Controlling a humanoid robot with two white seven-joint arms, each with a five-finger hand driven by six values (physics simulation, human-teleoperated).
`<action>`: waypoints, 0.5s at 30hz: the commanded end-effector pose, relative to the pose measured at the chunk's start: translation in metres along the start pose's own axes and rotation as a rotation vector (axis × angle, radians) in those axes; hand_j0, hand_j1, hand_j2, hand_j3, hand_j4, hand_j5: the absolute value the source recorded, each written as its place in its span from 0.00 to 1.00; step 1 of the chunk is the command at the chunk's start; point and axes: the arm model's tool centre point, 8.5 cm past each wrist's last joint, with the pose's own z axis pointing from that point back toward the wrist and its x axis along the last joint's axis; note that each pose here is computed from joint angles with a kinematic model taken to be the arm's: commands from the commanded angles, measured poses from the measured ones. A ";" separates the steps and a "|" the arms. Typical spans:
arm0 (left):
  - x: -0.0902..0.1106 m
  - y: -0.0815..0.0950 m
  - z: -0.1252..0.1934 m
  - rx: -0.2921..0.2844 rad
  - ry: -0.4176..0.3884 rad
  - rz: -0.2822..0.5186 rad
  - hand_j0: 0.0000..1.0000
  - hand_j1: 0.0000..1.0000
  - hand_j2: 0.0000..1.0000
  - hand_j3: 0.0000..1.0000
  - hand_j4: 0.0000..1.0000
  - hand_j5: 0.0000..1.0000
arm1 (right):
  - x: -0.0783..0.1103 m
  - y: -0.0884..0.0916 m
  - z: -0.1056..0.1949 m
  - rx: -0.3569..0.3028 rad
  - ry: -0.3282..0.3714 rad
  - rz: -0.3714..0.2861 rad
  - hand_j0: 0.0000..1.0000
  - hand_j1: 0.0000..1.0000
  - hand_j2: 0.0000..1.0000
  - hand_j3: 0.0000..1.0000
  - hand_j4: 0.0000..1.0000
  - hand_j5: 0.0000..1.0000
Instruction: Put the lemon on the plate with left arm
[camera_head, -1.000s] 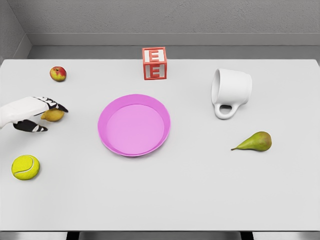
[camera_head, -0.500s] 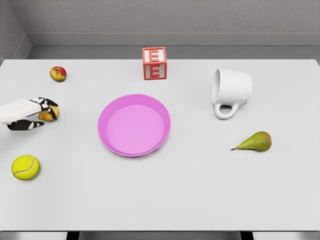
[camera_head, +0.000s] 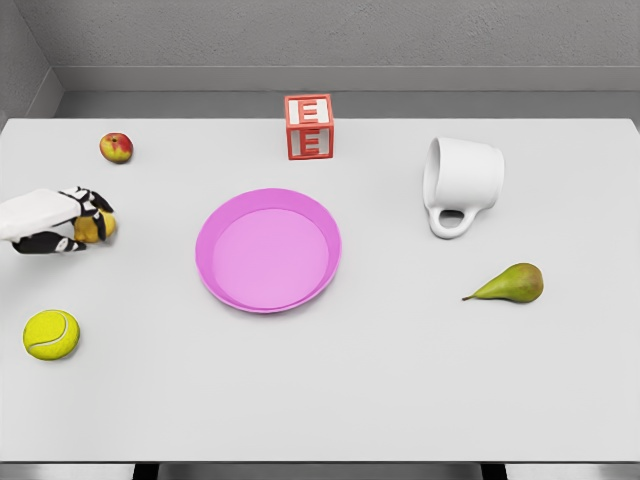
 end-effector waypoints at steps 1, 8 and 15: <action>0.002 0.008 0.003 0.017 -0.005 -0.011 0.40 0.40 0.40 0.40 0.40 0.40 | 0.000 0.000 0.000 0.000 0.000 0.000 1.00 1.00 1.00 1.00 1.00 1.00; 0.018 0.020 0.000 0.045 -0.048 -0.049 0.40 0.40 0.40 0.40 0.40 0.40 | 0.000 0.000 0.000 0.000 0.000 0.000 1.00 1.00 1.00 1.00 1.00 1.00; 0.033 0.026 -0.005 0.061 -0.086 -0.075 0.41 0.41 0.41 0.41 0.41 0.41 | 0.000 0.000 0.000 0.000 0.000 0.000 1.00 1.00 1.00 1.00 1.00 1.00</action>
